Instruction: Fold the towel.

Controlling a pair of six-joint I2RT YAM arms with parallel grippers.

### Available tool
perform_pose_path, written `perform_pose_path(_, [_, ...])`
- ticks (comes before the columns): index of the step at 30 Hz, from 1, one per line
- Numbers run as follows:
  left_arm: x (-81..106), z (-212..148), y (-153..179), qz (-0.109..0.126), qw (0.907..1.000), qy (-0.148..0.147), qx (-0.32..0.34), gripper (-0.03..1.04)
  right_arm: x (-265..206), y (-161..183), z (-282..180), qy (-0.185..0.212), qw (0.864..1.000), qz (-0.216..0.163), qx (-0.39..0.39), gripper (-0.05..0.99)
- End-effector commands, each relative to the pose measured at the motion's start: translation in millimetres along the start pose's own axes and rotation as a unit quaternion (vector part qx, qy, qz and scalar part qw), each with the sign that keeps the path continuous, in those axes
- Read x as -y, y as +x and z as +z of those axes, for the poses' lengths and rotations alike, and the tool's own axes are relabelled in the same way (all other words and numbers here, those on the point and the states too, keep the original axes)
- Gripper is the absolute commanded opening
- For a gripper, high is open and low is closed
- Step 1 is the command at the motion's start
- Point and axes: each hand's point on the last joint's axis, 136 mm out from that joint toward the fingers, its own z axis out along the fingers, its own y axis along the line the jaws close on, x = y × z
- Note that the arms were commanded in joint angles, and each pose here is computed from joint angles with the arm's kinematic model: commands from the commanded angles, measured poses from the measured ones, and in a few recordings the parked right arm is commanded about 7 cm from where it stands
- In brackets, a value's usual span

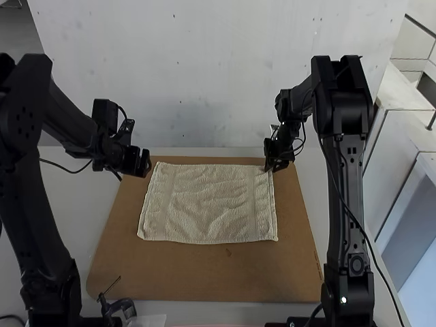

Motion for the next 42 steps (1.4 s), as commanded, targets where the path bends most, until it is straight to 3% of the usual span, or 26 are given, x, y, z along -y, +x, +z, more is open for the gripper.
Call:
perform_pose_path(1, [4.5,4,7,0.005,0.9999,0.01,-0.007,0.98,14,21,6,0.018,0.999,0.011,-0.028,0.29])
perform_pose_path(7, [1.4,3,8,0.003,0.9999,0.008,-0.007,0.98,2,31,21,0.015,0.999,-0.001,-0.048,0.29])
perform_pose_path(14, [-0.9,3,8,0.003,1.0,0.006,-0.007,0.98,-3,24,24,0.014,0.999,-0.008,-0.033,0.02])
perform_pose_path(22, [0.5,4,9,0.006,0.9999,0.008,-0.004,0.98,-1,23,21,0.013,1.0,-0.009,-0.002,0.02])
perform_pose_path(28, [20.1,13,-4,0.02,0.9994,0.028,0.004,0.95,1,28,19,0.013,1.0,-0.007,0.002,0.02])
perform_pose_path(32, [27.3,26,-11,0.017,0.9993,0.035,-0.001,0.95,-3,31,15,0.012,1.0,-0.01,0.003,0.02])
perform_pose_path(42, [11.4,59,-19,0.001,0.9981,0.03,-0.053,0.94,-16,40,2,0.004,1.0,-0.021,0.009,0.02])
